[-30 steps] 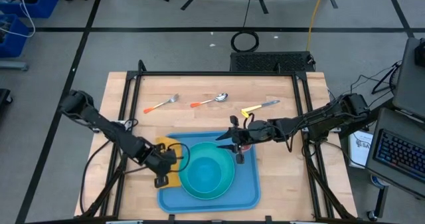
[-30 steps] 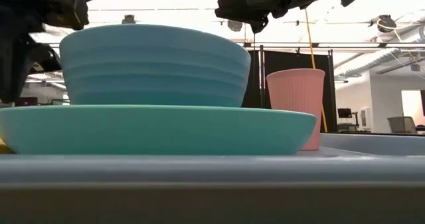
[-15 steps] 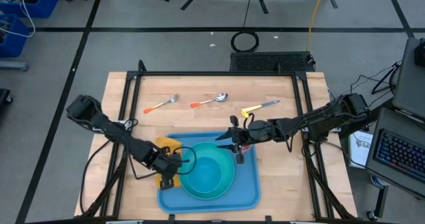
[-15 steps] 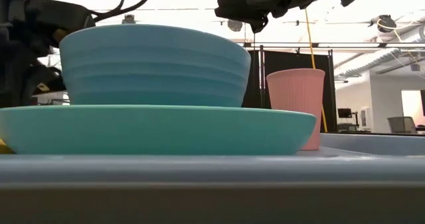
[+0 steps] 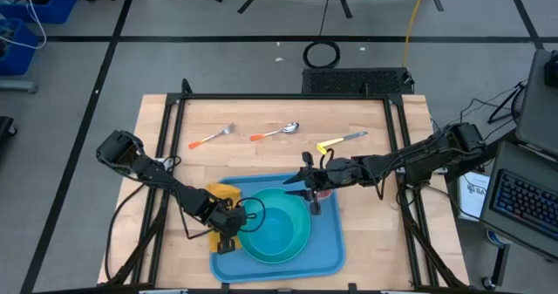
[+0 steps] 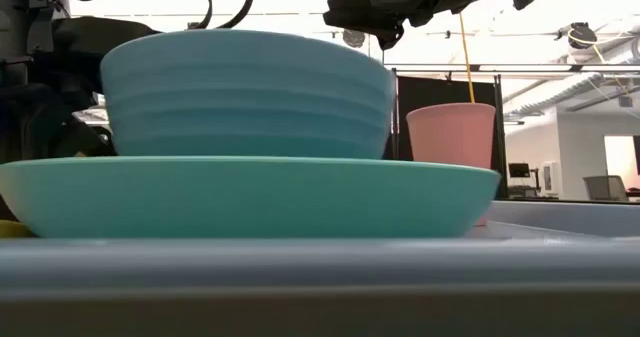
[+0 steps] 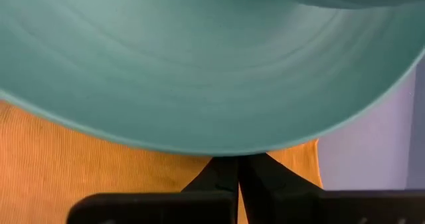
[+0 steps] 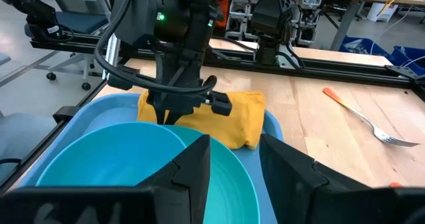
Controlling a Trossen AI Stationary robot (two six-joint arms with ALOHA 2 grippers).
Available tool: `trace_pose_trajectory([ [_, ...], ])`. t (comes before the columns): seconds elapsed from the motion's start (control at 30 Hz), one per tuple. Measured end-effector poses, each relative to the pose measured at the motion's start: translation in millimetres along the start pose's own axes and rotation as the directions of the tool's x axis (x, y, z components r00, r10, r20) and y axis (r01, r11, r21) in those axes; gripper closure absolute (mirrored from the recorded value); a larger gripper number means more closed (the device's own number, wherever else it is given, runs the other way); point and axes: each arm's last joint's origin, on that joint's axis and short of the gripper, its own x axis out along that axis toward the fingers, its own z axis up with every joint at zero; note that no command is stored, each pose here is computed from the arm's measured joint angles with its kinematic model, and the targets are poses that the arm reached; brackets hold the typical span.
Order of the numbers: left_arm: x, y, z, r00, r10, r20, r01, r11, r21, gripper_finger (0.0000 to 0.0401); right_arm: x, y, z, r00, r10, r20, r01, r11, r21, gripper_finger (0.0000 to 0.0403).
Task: Set up tray
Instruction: Put the napkin on the serving tray to the left of the plate
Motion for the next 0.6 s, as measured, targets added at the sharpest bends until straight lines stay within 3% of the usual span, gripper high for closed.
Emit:
trace_pose_trajectory([
  [0.6, 1.9, -5.0, -1.2, 0.997, -0.078, -0.025, 0.080, 0.994, 0.080, 0.0396, 0.0, 0.1, -0.1, 1.000, 0.000, -0.001, 0.000, 1.000, 0.000, 0.0280],
])
